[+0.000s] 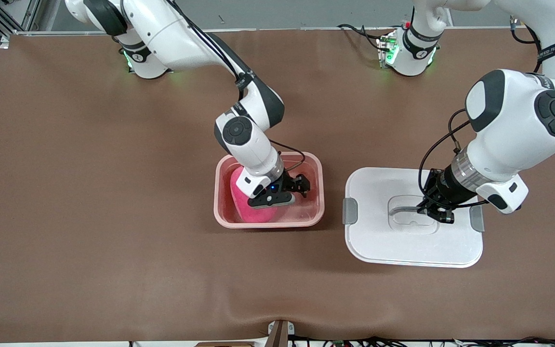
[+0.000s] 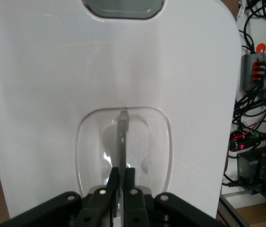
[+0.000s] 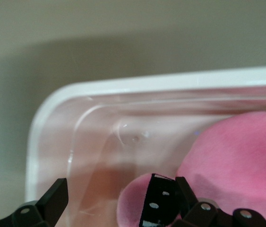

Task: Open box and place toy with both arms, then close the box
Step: 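Lower the pink toy into the pink box and open the right gripper, then withdraw the right gripper while the left gripper moves the lid over the box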

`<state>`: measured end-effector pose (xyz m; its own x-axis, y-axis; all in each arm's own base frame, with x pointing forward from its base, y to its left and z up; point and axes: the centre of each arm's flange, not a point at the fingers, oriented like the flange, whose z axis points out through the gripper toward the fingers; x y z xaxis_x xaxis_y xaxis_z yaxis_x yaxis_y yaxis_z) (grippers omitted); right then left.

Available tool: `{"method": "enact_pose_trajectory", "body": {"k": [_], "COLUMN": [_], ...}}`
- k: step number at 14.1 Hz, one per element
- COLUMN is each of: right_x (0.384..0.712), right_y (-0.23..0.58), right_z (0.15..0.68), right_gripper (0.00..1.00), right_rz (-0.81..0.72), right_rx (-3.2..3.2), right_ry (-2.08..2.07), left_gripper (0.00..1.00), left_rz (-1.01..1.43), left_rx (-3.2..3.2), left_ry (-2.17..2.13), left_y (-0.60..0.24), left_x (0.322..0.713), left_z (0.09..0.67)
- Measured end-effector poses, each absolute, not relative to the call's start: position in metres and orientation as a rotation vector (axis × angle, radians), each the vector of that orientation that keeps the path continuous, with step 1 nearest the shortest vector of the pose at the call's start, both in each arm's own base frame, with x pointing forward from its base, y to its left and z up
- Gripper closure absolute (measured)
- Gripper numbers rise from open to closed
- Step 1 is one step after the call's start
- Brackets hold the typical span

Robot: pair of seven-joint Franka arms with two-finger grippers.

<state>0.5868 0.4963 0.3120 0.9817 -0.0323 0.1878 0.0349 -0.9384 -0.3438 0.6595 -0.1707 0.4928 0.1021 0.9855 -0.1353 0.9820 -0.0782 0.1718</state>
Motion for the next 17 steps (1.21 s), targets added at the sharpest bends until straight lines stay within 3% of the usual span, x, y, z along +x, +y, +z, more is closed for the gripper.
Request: {"method": "enact_pose_trajectory", "body": {"k": [4, 10, 17], "right_x": [0.619, 0.664, 0.620], "right_y": [0.419, 0.183, -0.029], "right_z": [0.397, 0.477, 0.524], "right_gripper": [0.00, 0.00, 0.00], "right_rz": [-0.173, 0.021, 0.023], "right_rx": [-2.830, -2.927, -2.926], "right_ry": [0.102, 0.085, -0.051], "left_gripper": [0.93, 0.93, 0.93], "left_rz": [0.025, -0.018, -0.062], "left_rx": [2.157, 2.128, 2.108], "left_ry": [1.968, 1.959, 1.956], "left_y": [-0.171, -0.176, -0.240], "left_x": [0.659, 0.658, 0.640], "left_z": [0.494, 0.497, 0.500]}}
